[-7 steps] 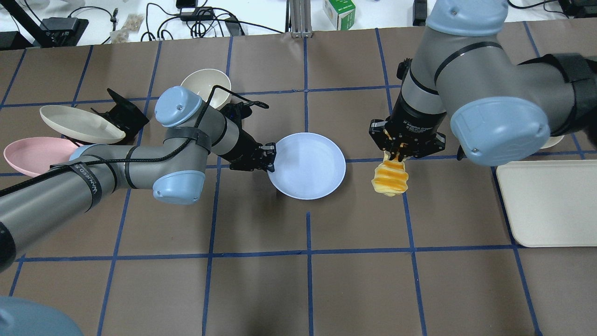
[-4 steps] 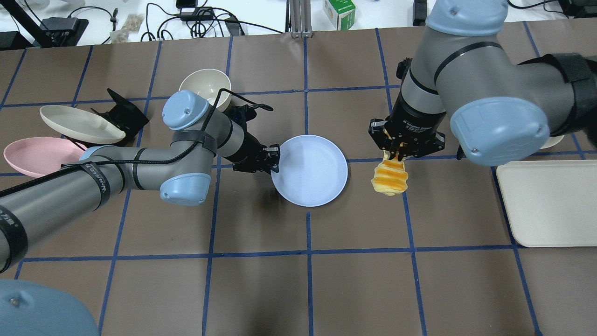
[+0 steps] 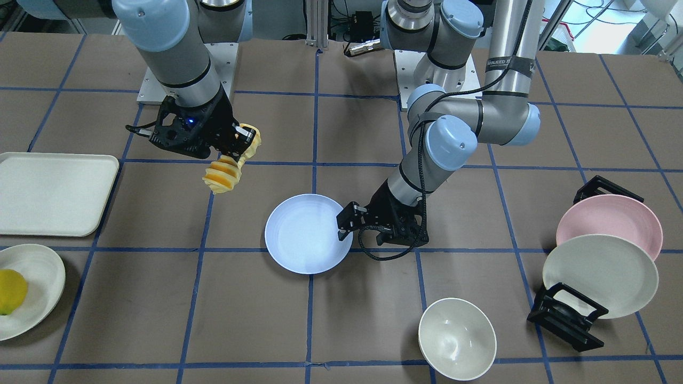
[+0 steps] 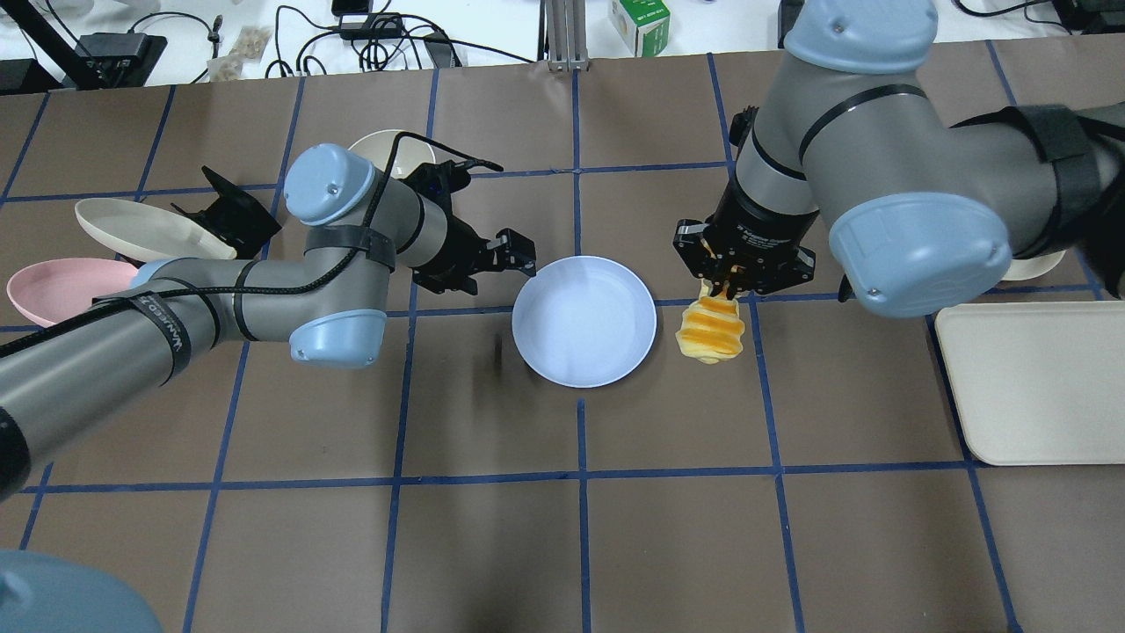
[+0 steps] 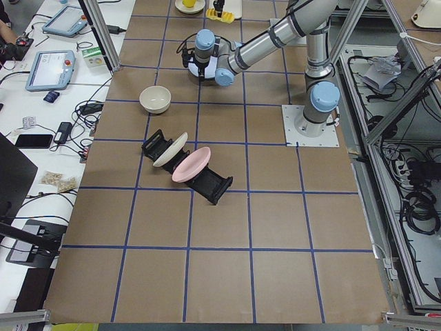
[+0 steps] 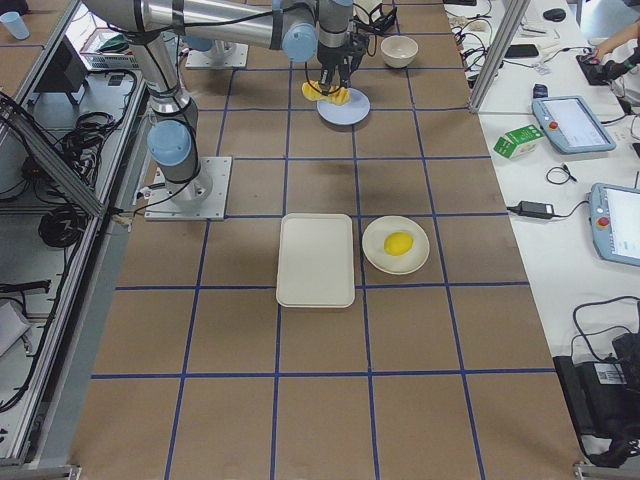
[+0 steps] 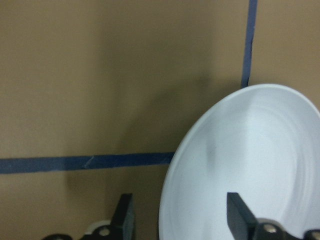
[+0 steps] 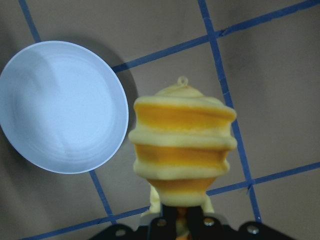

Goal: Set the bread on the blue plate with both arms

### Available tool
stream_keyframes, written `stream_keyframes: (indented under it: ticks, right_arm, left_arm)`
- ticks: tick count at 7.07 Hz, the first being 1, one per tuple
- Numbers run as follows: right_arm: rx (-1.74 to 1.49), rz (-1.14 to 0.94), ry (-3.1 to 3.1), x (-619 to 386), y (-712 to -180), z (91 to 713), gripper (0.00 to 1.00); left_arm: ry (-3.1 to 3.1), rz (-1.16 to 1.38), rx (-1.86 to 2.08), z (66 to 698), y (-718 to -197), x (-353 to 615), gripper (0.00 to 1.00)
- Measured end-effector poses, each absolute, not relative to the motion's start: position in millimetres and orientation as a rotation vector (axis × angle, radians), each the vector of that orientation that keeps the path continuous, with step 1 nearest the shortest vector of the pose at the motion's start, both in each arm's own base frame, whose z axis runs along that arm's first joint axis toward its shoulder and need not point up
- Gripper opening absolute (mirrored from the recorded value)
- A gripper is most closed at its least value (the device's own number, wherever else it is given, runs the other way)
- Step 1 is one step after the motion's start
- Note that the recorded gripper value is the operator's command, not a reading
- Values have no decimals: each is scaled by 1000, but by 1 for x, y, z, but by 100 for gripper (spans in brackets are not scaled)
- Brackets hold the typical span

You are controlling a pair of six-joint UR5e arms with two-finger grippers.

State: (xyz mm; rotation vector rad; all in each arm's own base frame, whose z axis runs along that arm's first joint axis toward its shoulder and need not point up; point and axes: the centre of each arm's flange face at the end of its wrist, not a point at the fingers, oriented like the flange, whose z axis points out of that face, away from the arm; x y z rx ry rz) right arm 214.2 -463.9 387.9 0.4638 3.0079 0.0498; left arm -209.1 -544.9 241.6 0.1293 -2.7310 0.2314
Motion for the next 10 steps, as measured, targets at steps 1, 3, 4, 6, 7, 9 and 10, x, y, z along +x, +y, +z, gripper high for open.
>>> stream_keyframes:
  ticks: [1,3,4,6,7,9,10]
  right_arm:
    - [472,7,2993,226,-472,381,0]
    - [433,-26,2992,252,-486,353,0]
    - [382,-47,2996,272,-490,336,0]
    - [243,-91,3000,317,-493,297,0]
    - [147,-89,3010,333,-489,284,0]
    - [4,-56,3027,345,-485,262,0]
    - [-11,-41,3031,347,-487,253,0]
  left_arm:
    - [-2749,222,149,271,-560,-203,100]
    - [-2851,97,163,345,-566,-190,100]
    - [-2904,34,151,388,-556,-184,100]
    - [-3023,-100,144,474,-513,-171,100]
    - [-3047,-128,140,502,-491,-168,100]
    - [-3076,-131,108,522,-469,-163,100]
    - [-3086,-120,96,525,-467,-161,100]
